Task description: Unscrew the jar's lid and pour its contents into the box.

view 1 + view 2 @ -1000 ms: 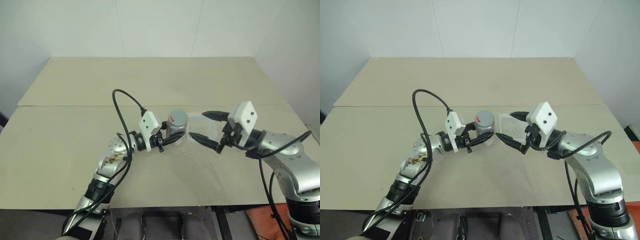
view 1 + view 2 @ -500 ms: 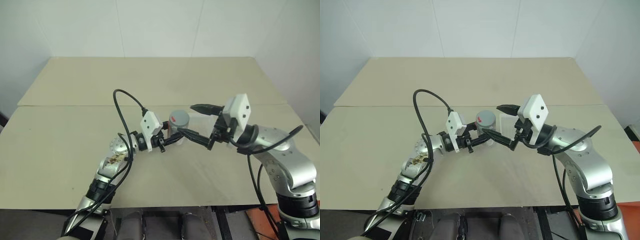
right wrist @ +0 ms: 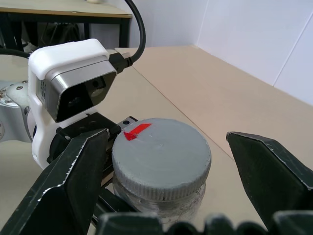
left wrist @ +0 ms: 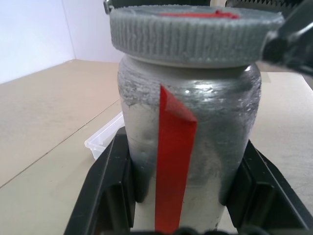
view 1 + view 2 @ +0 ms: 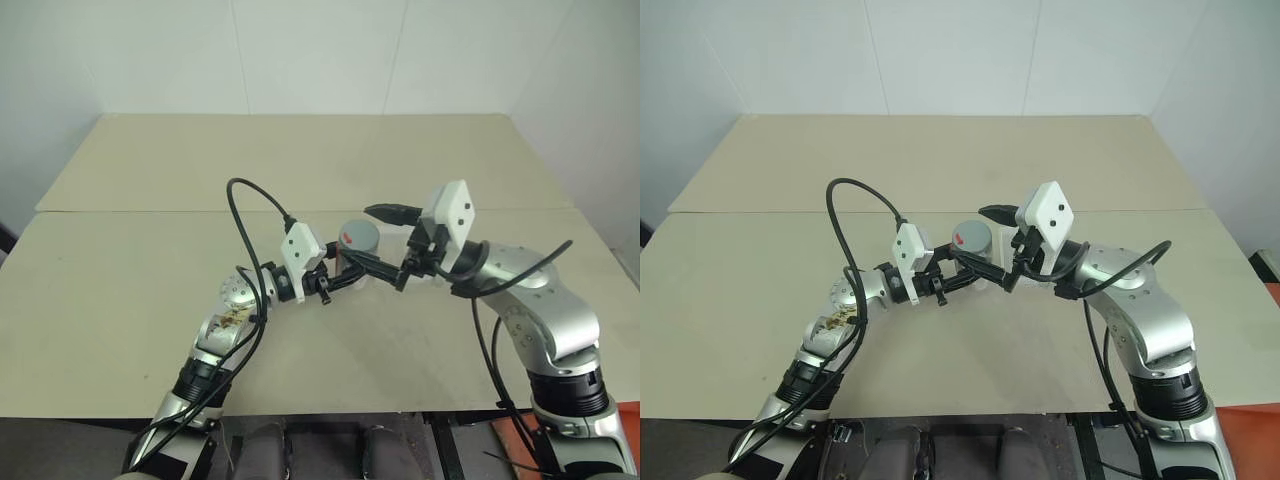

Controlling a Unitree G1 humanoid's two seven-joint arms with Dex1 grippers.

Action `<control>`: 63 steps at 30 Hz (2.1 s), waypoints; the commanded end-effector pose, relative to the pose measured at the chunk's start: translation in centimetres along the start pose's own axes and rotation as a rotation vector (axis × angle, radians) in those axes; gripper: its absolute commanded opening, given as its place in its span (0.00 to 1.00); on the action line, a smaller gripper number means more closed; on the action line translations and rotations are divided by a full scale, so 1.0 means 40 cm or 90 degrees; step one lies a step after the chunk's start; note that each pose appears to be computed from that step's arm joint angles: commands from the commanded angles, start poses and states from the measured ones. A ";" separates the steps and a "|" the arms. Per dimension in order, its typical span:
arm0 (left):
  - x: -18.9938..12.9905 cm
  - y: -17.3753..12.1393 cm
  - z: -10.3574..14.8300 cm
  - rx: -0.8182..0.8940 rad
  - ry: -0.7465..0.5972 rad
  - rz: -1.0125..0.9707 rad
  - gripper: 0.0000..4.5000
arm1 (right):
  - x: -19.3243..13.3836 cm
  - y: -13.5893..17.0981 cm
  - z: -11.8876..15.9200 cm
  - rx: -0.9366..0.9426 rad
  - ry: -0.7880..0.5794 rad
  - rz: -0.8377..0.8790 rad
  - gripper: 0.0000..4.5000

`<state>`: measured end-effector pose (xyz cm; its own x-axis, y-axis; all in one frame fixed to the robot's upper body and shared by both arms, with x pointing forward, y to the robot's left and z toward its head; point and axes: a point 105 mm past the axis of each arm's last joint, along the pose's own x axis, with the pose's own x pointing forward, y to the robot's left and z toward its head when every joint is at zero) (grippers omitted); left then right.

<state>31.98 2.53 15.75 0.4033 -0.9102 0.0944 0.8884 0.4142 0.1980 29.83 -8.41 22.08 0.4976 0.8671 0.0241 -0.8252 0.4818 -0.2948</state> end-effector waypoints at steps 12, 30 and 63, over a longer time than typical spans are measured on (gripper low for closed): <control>0.006 -0.009 0.024 0.022 -0.021 -0.009 0.43 | 0.001 0.010 0.026 -0.018 -0.026 0.011 0.81; 0.002 -0.014 0.015 0.018 -0.014 -0.012 0.43 | -0.002 0.008 0.052 -0.031 -0.045 0.008 0.68; -0.036 0.006 0.017 0.048 0.011 -0.020 0.43 | -0.277 -0.162 -0.021 -0.008 0.079 -0.254 0.68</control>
<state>31.27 3.86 14.88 0.3738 -0.9267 0.0375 0.8988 0.3719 0.2322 29.89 -19.22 22.54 0.7199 0.6940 0.0104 -0.6652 0.6941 -0.2752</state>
